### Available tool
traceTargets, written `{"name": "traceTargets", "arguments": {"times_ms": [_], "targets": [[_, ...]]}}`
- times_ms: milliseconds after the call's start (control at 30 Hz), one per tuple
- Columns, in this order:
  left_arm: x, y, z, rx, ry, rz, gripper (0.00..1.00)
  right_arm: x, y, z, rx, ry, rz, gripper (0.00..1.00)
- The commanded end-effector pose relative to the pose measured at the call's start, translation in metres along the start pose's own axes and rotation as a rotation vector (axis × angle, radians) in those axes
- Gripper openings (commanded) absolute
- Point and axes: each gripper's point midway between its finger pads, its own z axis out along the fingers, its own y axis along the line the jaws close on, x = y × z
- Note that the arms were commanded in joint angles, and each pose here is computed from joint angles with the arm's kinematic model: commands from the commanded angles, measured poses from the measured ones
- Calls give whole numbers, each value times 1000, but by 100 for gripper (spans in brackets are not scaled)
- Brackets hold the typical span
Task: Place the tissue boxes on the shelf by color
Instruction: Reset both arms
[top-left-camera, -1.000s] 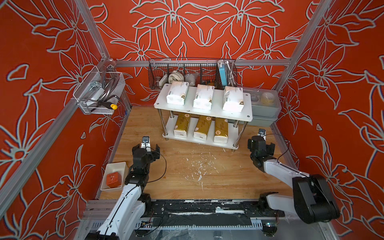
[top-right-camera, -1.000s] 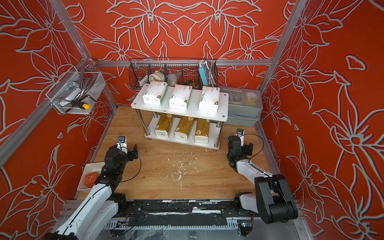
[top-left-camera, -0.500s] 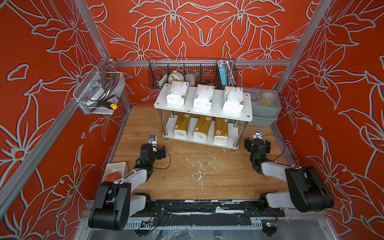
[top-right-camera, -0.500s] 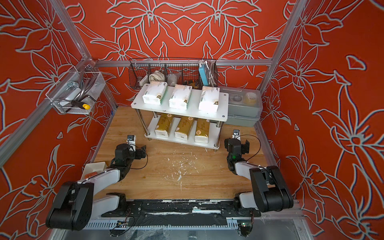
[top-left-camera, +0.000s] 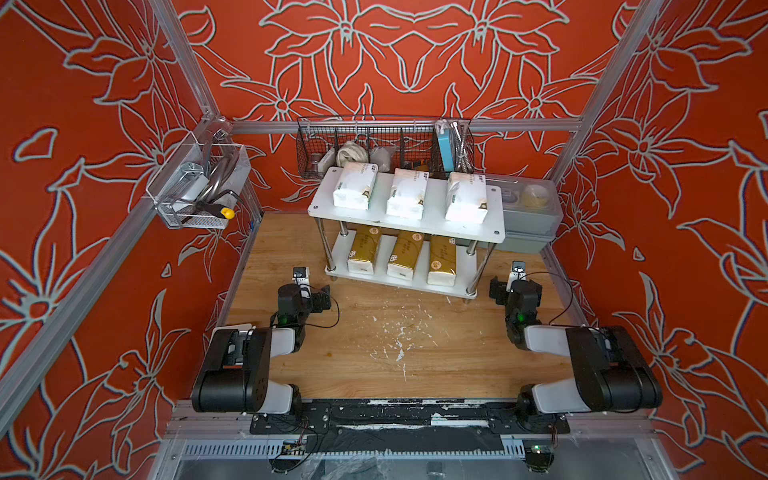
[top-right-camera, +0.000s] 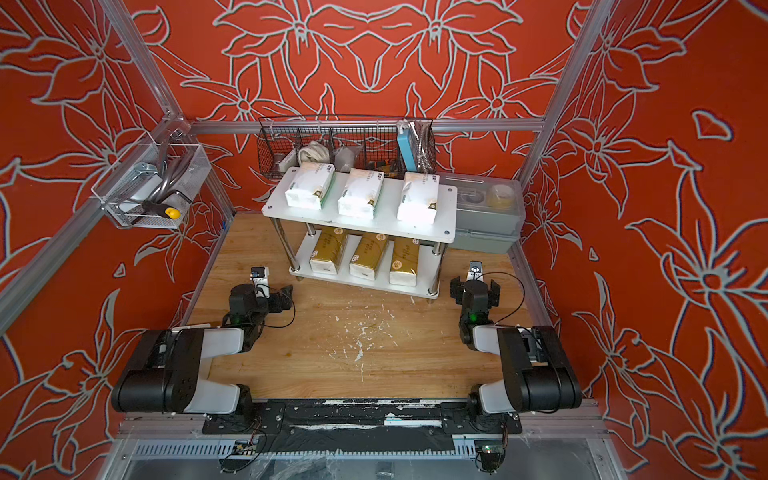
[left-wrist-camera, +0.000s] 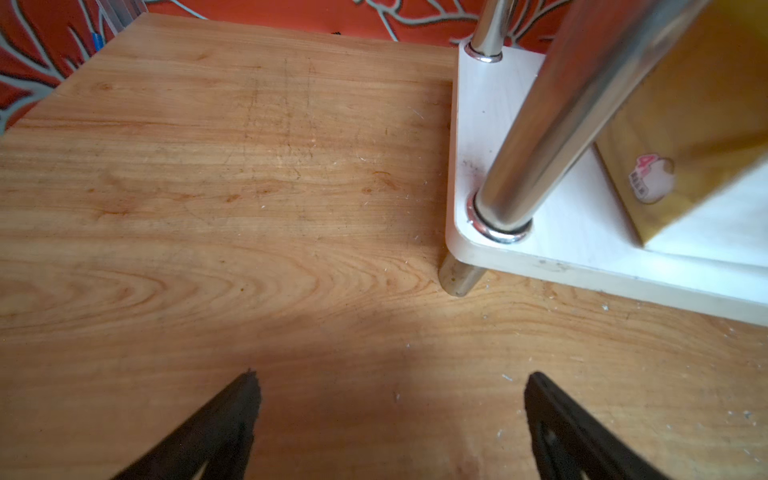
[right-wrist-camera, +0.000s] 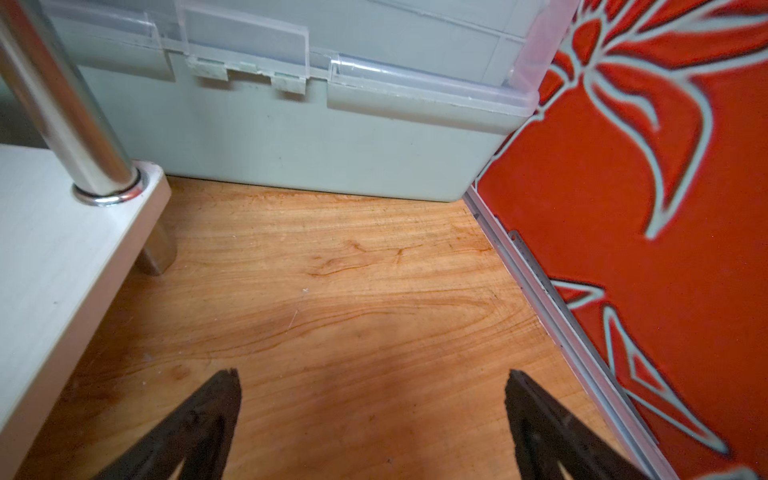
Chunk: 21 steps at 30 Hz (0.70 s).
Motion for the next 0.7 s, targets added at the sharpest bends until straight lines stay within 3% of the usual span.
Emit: {"name": "traceTargets", "arguments": {"times_ms": [0, 667], "targets": [[-18, 0, 0, -2, -55, -4, 98, -1, -1, -3, -6, -17, 17, 99], [-18, 0, -1, -3, -58, -3, 98, -1, 0, -2, -7, -13, 16, 99]]}}
